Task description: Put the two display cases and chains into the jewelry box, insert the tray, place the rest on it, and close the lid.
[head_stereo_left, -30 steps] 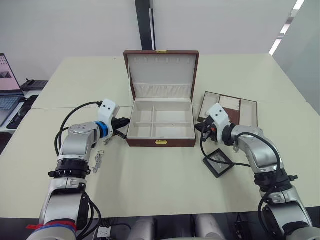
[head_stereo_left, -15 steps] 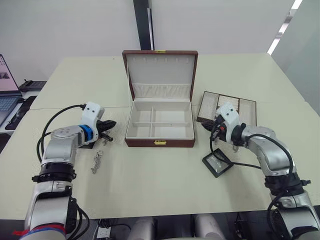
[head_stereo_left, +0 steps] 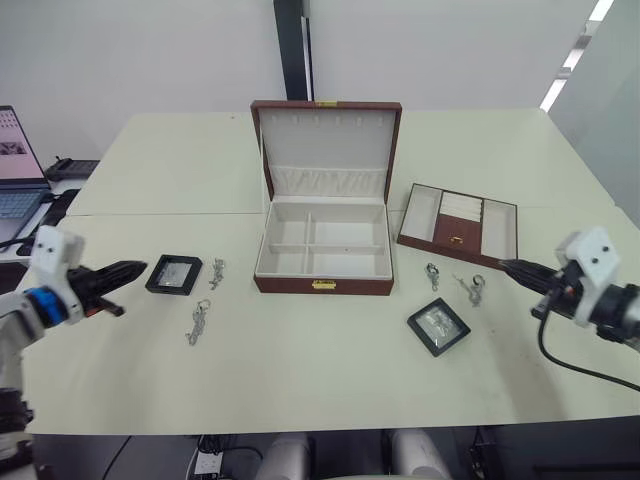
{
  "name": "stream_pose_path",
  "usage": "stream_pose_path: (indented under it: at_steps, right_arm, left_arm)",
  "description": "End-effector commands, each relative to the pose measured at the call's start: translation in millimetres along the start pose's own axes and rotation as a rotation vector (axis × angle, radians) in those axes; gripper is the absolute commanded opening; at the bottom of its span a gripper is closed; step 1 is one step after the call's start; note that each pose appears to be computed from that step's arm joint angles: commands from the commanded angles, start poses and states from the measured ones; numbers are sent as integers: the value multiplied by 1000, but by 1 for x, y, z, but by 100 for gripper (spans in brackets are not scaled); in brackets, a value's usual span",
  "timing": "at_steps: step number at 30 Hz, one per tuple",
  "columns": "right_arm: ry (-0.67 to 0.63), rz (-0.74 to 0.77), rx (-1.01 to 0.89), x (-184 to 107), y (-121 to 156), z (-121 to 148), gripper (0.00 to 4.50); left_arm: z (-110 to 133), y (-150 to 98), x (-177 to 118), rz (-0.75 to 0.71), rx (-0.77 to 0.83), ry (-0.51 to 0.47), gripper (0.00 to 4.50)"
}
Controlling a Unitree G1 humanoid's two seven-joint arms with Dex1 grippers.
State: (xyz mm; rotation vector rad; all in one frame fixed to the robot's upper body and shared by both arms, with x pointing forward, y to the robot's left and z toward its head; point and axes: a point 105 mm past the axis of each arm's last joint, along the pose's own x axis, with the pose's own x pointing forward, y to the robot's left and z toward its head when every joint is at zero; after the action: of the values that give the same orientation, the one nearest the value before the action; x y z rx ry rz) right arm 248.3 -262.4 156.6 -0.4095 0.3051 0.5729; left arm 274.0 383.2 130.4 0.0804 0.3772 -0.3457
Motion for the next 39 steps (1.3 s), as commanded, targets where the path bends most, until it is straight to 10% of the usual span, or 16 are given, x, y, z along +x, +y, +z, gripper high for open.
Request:
stream_pose_path:
  at_steps: [1,10,19,39]
  right_arm:
    - [33,0,-82,-28,-3,0,0]
    - [177,6,-66,-66,-21,-27,166]
    - [228,84,-52,-64,-12,-36,447]
    - [225,101,-47,-58,-8,-35,447]
  left_arm:
    - [-4,25,-31,102,15,0,148]
    - [-49,26,-65,122,10,136,438]
    - [-52,15,-62,101,3,125,450]
    - [-48,4,-54,62,28,114,450]
